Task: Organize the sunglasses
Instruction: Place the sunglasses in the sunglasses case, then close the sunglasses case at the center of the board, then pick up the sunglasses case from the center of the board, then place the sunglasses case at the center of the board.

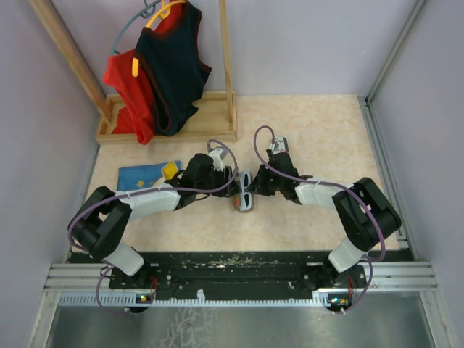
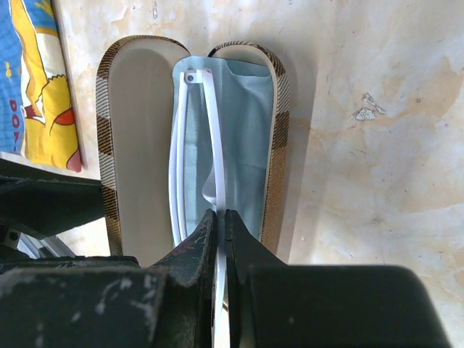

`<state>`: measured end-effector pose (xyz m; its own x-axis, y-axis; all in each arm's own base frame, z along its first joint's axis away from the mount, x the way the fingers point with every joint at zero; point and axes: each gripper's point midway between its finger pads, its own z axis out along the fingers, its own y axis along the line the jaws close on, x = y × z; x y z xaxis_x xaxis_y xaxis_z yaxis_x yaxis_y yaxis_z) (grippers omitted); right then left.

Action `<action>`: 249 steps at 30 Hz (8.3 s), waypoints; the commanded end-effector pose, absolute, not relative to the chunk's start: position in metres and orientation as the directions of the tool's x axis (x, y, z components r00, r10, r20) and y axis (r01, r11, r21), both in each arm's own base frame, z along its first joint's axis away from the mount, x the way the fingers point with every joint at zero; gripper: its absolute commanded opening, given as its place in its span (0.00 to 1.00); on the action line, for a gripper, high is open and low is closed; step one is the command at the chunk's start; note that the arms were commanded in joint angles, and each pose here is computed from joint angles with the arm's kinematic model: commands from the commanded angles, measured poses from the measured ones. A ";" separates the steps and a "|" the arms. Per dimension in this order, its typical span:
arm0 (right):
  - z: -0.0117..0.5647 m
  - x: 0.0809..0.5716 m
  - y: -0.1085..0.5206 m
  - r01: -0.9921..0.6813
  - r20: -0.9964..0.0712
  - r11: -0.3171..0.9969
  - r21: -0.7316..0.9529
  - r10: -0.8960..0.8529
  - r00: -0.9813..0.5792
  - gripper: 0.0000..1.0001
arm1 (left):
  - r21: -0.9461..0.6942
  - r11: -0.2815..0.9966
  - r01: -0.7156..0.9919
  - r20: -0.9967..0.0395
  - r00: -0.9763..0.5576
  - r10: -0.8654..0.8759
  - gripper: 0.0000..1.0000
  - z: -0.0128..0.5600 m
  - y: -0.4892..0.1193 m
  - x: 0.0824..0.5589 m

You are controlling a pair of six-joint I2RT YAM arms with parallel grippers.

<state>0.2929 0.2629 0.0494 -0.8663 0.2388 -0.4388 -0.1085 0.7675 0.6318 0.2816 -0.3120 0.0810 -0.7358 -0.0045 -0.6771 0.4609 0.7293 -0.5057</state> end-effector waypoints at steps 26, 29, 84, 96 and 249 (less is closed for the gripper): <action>0.063 0.314 0.276 -0.165 -0.498 0.769 0.617 0.219 -0.839 0.09 | -0.509 0.726 0.463 -0.686 -0.727 -0.017 0.52 0.088 -0.314 0.283; 0.067 0.316 0.274 -0.171 -0.508 0.774 0.609 0.216 -0.834 0.14 | -0.508 0.726 0.463 -0.689 -0.725 -0.020 0.52 0.090 -0.314 0.284; 0.039 0.317 0.256 -0.188 -0.528 0.881 0.434 0.080 -0.845 0.17 | -0.520 0.697 0.493 -0.686 -0.728 0.002 0.52 0.094 -0.326 0.276; 0.063 0.319 0.252 -0.204 -0.577 0.885 0.418 0.085 -0.812 0.19 | -0.506 0.707 0.493 -0.694 -0.720 0.006 0.52 0.098 -0.325 0.276; 0.085 0.439 0.242 -0.089 -0.735 0.996 -0.007 -0.066 -0.675 0.44 | -0.367 0.896 0.250 -0.866 -0.444 -0.231 0.76 0.209 -0.189 0.246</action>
<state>0.4135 0.2316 0.0714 -0.7107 -0.0746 -0.6996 -0.0742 0.9968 -0.0309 0.2485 -0.1906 0.2042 -0.4466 -0.2203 -0.8672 0.2463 0.9015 -0.3558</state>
